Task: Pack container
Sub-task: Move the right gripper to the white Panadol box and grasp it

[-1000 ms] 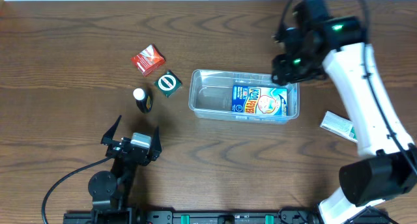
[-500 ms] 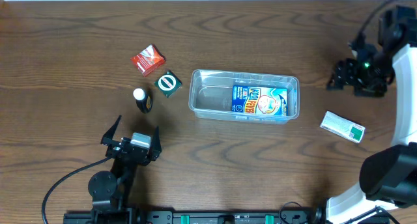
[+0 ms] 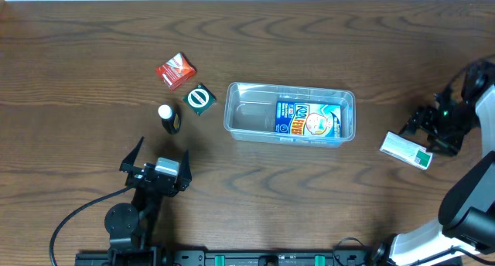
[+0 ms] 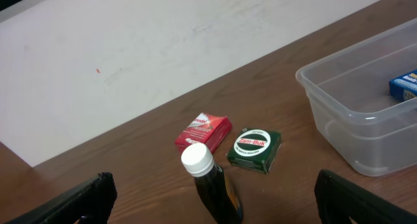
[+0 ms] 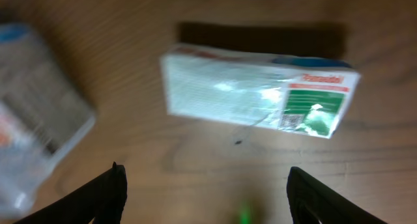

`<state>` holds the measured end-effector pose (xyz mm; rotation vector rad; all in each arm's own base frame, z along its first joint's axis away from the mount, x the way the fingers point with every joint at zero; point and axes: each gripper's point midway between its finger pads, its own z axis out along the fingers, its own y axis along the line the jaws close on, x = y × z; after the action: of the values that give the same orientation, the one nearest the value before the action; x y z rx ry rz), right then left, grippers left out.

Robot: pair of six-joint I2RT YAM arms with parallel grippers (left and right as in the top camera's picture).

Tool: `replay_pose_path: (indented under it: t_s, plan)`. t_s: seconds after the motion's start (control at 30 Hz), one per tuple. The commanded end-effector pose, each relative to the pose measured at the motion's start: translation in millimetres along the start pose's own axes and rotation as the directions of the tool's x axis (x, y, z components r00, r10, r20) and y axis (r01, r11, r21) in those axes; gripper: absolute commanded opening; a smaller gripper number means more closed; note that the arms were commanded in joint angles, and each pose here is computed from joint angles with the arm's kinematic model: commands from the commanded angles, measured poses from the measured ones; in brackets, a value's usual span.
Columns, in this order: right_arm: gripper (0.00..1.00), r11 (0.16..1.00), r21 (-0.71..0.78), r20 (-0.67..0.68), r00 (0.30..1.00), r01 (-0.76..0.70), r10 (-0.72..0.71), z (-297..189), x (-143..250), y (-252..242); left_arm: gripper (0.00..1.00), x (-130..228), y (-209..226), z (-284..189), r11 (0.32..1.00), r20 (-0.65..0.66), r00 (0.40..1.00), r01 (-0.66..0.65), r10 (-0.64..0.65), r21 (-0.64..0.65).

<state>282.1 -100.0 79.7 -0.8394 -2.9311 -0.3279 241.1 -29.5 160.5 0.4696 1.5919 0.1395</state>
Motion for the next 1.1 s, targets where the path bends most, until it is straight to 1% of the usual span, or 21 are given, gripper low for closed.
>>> replay_pose_path:
  t_s: [0.0,0.03,0.07,0.2,0.27,0.37,0.43,0.57,0.73,0.87,0.93,1.07]
  plan:
    - [0.8,0.948,0.051,0.032,0.949,-0.315,0.314,6,1,-25,0.98,16,-4,2,1.0,-0.039,0.999,0.024,-0.024,0.005]
    - [0.82,0.919,0.065,0.038,0.921,-0.39,0.388,8,2,-31,0.98,16,-4,2,1.0,-0.039,0.999,0.024,-0.024,0.005]
    - [0.84,0.868,0.08,0.042,0.872,-0.49,0.488,10,6,-37,0.98,16,-4,2,1.0,-0.039,0.999,0.024,-0.024,0.005]
    - [0.94,0.751,0.095,0.024,0.756,-0.653,0.654,17,17,-43,0.98,17,-4,2,1.0,-0.039,0.999,0.024,-0.024,0.005]
    - [0.96,0.694,0.107,0.017,0.699,-0.712,0.715,22,23,-44,0.98,16,-4,2,1.0,-0.039,0.999,0.024,-0.024,0.005]
    - [0.97,0.611,0.115,0.021,0.617,-0.783,0.786,30,28,-45,0.98,16,-4,2,1.0,-0.039,0.999,0.024,-0.024,0.005]
    - [0.97,0.579,0.103,0.034,0.585,-0.809,0.811,37,26,-46,0.98,16,-4,2,1.0,-0.039,0.999,0.024,-0.024,0.005]
    - [0.96,0.572,0.048,0.074,0.574,-0.819,0.816,53,14,-45,0.98,16,-4,2,1.0,-0.039,0.999,0.024,-0.024,0.005]
    - [0.96,0.594,-0.016,0.119,0.589,-0.804,0.8,67,-1,-44,0.98,16,-4,2,1.0,-0.039,0.999,0.024,-0.024,0.005]
    - [0.95,0.607,-0.054,0.145,0.595,-0.793,0.791,68,-11,-42,0.98,16,-4,2,1.0,-0.039,0.999,0.024,-0.024,0.005]
    - [0.95,0.62,-0.071,0.158,0.605,-0.781,0.78,68,-17,-42,0.98,16,-4,2,1.0,-0.039,0.999,0.024,-0.024,0.005]
    - [0.95,0.67,-0.096,0.189,0.648,-0.736,0.738,66,-28,-40,0.98,16,-4,2,1.0,-0.039,0.999,0.024,-0.024,0.005]
